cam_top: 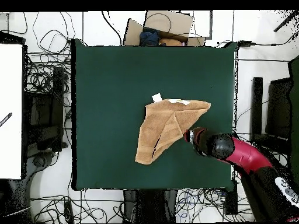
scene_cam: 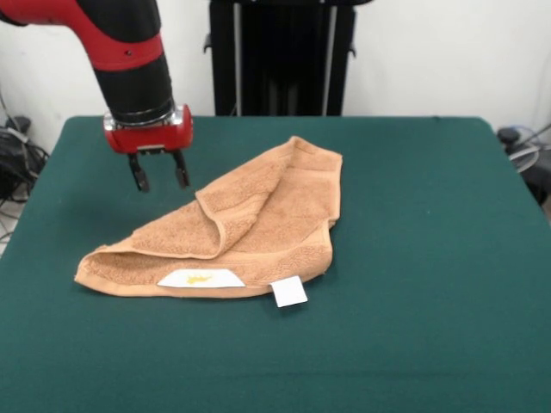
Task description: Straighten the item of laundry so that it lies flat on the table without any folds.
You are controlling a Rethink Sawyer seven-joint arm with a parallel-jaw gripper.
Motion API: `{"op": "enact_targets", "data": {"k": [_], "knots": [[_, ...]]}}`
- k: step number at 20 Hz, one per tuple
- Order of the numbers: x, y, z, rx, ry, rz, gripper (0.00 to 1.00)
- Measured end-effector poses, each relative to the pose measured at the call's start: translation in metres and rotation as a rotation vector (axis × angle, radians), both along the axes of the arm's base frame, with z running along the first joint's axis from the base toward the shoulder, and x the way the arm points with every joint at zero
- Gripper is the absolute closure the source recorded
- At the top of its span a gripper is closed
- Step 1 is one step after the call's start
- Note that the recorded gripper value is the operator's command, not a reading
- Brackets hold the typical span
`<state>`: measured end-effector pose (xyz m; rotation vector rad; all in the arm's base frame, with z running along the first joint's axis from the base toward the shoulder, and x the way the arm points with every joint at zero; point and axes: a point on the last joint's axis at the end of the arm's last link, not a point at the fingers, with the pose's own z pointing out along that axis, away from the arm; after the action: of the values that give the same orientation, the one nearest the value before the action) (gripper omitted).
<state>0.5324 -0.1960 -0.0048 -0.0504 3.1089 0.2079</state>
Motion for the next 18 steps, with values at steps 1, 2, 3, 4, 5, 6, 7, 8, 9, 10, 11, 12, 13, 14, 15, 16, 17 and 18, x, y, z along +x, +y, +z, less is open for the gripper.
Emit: {"op": "enact_targets", "data": {"k": [1,2,3,4,5,6,7,8,9,10,11,12,13,14,15,16,17,18], "knots": [[0.001,-0.001,0.002,-0.003,-0.003,0.000,0.00],[0.002,-0.002,0.003,-0.006,-0.005,0.001,0.00],[0.002,-0.002,0.005,-0.008,-0.007,0.001,0.00],[0.004,-0.004,0.008,-0.014,-0.012,0.001,0.00],[0.004,-0.004,0.008,-0.015,-0.013,0.001,0.00],[0.005,-0.004,0.009,-0.016,-0.014,0.001,0.00],[0.005,-0.004,0.009,-0.016,-0.014,0.002,0.00],[0.005,-0.004,0.009,-0.016,-0.015,0.002,0.00],[0.005,-0.004,0.009,-0.016,-0.015,0.002,0.00],[0.005,-0.004,0.009,-0.015,-0.015,0.003,0.00],[0.006,-0.003,0.009,-0.014,-0.016,0.003,0.00],[0.006,-0.002,0.009,-0.012,-0.016,0.004,0.00],[0.007,-0.002,0.009,-0.011,-0.017,0.005,0.00],[0.007,-0.001,0.008,-0.009,-0.017,0.005,0.00],[0.007,0.001,0.007,-0.005,-0.017,0.007,0.00],[0.007,0.003,0.006,-0.001,-0.017,0.008,0.00],[0.007,0.005,0.004,0.005,-0.015,0.010,0.00],[0.007,0.007,0.003,0.009,-0.014,0.011,0.00]]}}
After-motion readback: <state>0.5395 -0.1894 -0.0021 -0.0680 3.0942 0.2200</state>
